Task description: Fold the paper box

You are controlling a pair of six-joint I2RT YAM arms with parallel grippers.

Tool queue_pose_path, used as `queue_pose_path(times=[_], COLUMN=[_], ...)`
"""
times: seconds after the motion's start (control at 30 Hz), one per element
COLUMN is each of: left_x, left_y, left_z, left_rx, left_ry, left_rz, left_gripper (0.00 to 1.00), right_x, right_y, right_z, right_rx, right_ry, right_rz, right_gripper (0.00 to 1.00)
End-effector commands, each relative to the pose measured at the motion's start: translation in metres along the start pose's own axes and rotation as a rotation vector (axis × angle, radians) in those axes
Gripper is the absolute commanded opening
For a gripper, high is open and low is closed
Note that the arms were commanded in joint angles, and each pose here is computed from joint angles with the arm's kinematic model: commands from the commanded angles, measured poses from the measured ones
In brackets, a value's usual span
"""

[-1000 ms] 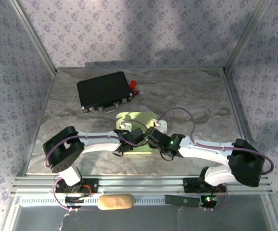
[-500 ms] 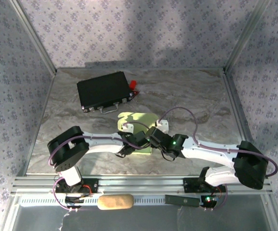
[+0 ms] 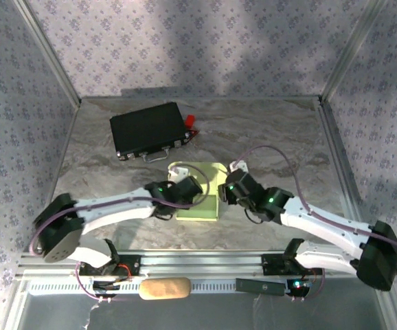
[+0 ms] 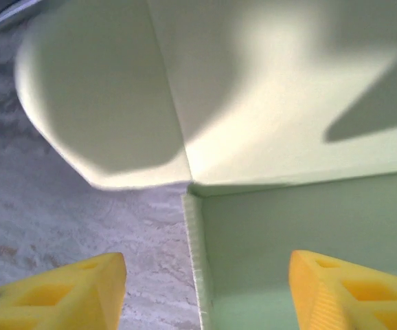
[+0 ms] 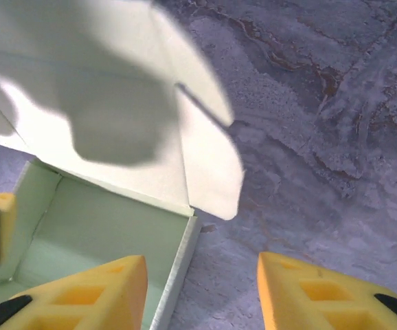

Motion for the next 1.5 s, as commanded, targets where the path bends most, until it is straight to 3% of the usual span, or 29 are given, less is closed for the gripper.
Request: queue_pose_path(times=[0.0, 0.27, 0.7, 1.13, 1.33, 1.47], left_x=[0.015, 0.017, -0.010, -0.012, -0.010, -0.005], left_y=[0.015, 0.043, 0.057, 0.055, 0.055, 0.058], left_z=[0.008, 0.059, 0.051, 0.042, 0.042, 0.042], left_rx=[-0.089, -0.136, -0.187, -0.206, -0.188, -0.163], left_ry=[-0.238, -0.355, -0.415, -0.342, -0.323, -0.306], left_rz=[0.062, 0.156, 0.188, 0.182, 0.170, 0.152], left_gripper=[0.64, 0.60, 0.58, 0.42, 0.31, 0.18], right_x=[0.003, -0.019, -0.046, -0.055, -0.053, -0.050], right_y=[0.001, 0.017, 0.032, 0.034, 0.034, 0.034], right_z=[-0.005, -0.021, -0.025, -0.011, -0.008, -0.007], right_rx=[0.084, 0.050, 0.081, 0.107, 0.116, 0.128], right_ry=[0.154, 0.258, 0.212, 0.211, 0.178, 0.128], right_rz=[0.089, 0.222, 0.269, 0.288, 0.278, 0.276], right_gripper=[0.49, 0.49, 0.44, 0.29, 0.22, 0.14])
Point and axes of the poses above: each hand's point on the last joint's axis, 136 mm out from that joint toward the fingers, its own x axis back along the fingers, its own z axis along the line the jaws close on, y = z × x, the point moved 4 cm from there along x, back along the fingers, and after that the axes turned 1 degree about -x, right-handed, at the moved point
